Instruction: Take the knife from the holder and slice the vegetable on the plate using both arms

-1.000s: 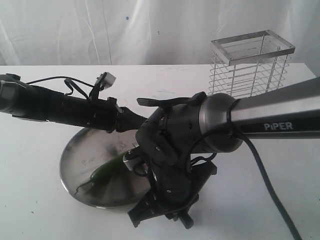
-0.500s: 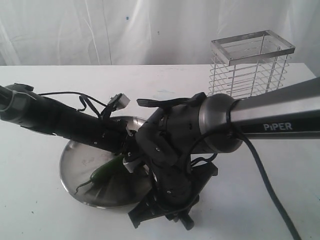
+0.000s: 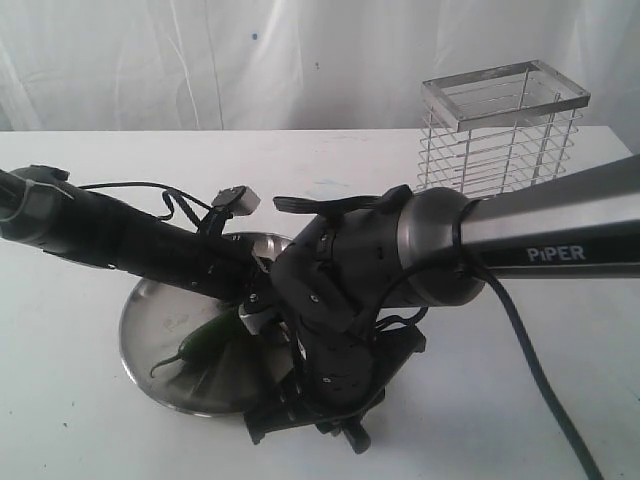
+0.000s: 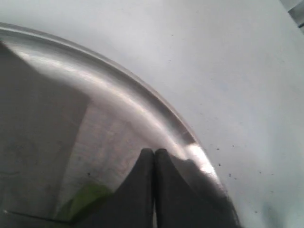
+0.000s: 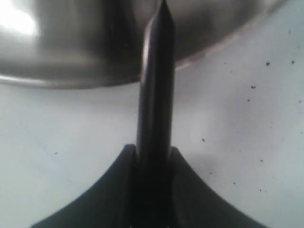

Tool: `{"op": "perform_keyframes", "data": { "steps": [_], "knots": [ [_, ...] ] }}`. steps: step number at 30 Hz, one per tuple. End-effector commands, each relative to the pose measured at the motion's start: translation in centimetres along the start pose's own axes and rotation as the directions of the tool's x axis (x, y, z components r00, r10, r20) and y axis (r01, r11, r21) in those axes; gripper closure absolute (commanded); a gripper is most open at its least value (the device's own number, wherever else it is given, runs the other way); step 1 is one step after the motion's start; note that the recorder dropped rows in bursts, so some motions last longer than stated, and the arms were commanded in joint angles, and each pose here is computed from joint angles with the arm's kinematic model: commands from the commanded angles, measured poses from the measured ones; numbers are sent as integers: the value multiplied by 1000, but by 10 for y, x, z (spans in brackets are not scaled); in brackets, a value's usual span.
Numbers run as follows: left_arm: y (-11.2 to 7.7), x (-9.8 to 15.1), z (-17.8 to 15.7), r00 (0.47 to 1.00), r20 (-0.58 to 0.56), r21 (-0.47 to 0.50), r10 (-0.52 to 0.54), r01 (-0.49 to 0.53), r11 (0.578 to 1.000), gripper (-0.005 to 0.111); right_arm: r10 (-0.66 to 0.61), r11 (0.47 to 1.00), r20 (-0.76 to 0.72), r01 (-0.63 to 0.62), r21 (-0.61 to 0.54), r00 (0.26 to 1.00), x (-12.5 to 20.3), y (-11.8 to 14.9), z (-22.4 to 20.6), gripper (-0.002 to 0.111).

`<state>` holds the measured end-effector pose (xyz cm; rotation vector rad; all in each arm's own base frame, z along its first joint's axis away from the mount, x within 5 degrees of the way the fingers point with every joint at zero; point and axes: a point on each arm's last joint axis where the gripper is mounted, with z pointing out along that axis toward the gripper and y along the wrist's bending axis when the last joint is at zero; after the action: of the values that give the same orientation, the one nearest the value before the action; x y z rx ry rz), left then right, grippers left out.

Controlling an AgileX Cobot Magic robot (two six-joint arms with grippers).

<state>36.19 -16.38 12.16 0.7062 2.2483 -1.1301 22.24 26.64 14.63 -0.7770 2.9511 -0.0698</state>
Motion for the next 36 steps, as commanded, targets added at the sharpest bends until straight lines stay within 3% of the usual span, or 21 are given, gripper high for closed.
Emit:
{"op": "perform_keyframes", "data": {
  "steps": [1, 4, 9, 14, 29, 36],
  "knots": [
    [-11, -26, -10, 990, 111, -41, 83, -79, 996, 107, 3, 1000, 33, -3, -6, 999, -3, -1, -4, 108],
    [-14, -47, -26, 979, 155, -103, 130, -115, 988, 107, 3, 1000, 33, -3, -6, 999, -3, -1, -4, 108],
    [-5, -28, -29, 998, 41, -146, 54, -47, 988, 107, 9, 1000, 35, -9, -7, 999, -3, -1, -4, 108],
    [0, -13, -27, 1000, -2, -191, 23, -23, 981, 107, 13, 1000, 40, -12, -12, 999, -3, -1, -4, 108],
    [3, -14, -28, 1000, 1, -224, 25, -24, 974, 107, 24, 999, 70, -22, -27, 997, -6, 1, -5, 108],
    [9, -14, -29, 999, 0, -290, 38, -36, 956, 107, 69, 997, 71, -67, -32, 995, -16, -4, -15, 108]
  ]
}}
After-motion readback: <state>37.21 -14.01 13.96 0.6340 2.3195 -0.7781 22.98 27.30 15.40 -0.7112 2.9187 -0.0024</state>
